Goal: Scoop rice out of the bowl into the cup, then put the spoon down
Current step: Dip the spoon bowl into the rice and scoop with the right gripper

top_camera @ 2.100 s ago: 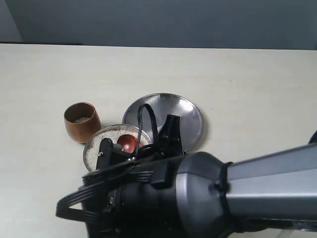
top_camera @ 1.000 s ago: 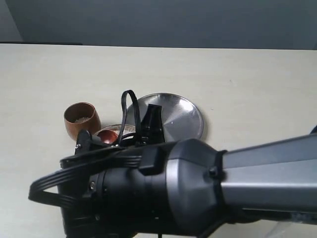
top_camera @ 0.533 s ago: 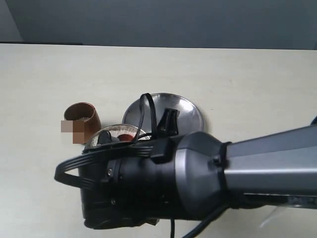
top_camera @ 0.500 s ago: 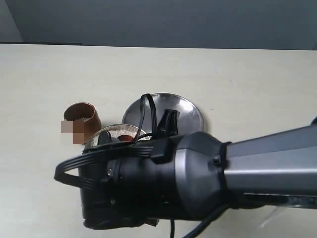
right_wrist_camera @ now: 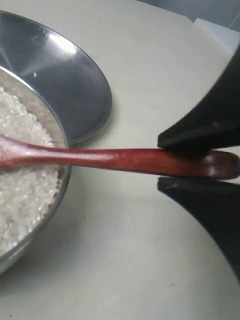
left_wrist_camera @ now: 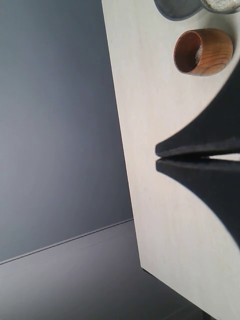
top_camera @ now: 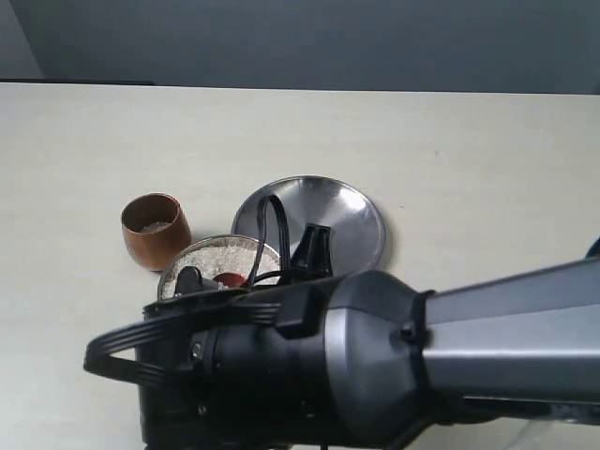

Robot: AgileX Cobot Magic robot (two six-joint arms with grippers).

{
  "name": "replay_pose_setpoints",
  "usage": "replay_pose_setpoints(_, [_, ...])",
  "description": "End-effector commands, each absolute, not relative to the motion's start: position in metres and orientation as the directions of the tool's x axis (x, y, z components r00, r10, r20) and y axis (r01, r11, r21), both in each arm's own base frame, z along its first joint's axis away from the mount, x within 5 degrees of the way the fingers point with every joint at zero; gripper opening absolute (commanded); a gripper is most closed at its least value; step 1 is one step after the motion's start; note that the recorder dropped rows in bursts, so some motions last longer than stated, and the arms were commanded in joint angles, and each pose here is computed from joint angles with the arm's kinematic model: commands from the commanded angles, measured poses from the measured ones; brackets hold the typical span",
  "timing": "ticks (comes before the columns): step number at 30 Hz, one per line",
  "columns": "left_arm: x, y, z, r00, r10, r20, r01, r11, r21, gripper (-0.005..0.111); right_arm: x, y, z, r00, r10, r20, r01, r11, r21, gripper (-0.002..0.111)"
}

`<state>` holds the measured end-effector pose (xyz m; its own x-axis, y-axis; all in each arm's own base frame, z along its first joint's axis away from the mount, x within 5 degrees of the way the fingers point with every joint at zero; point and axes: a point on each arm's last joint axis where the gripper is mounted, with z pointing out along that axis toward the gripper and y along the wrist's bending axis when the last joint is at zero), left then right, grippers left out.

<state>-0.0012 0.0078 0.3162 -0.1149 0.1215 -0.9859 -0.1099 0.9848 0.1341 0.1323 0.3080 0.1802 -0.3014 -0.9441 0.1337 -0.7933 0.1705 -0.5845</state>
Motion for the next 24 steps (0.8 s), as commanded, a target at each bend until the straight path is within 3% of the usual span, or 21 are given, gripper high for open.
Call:
replay_pose_setpoints(1, [-0.002, 0.008, 0.318, -0.101, 0.121, -0.988, -0.114, 0.985, 0.132, 0.0, 0.131, 0.309, 0.179, -0.32, -0.94, 0.117, -0.785, 0.193, -0.589, -0.001])
replay_pose_setpoints(24, [-0.002, 0.008, 0.318, -0.101, 0.121, -0.988, -0.114, 0.985, 0.132, 0.0, 0.13, 0.306, 0.19, -0.45, -0.893, -0.01, -0.722, 0.37, -0.585, -0.001])
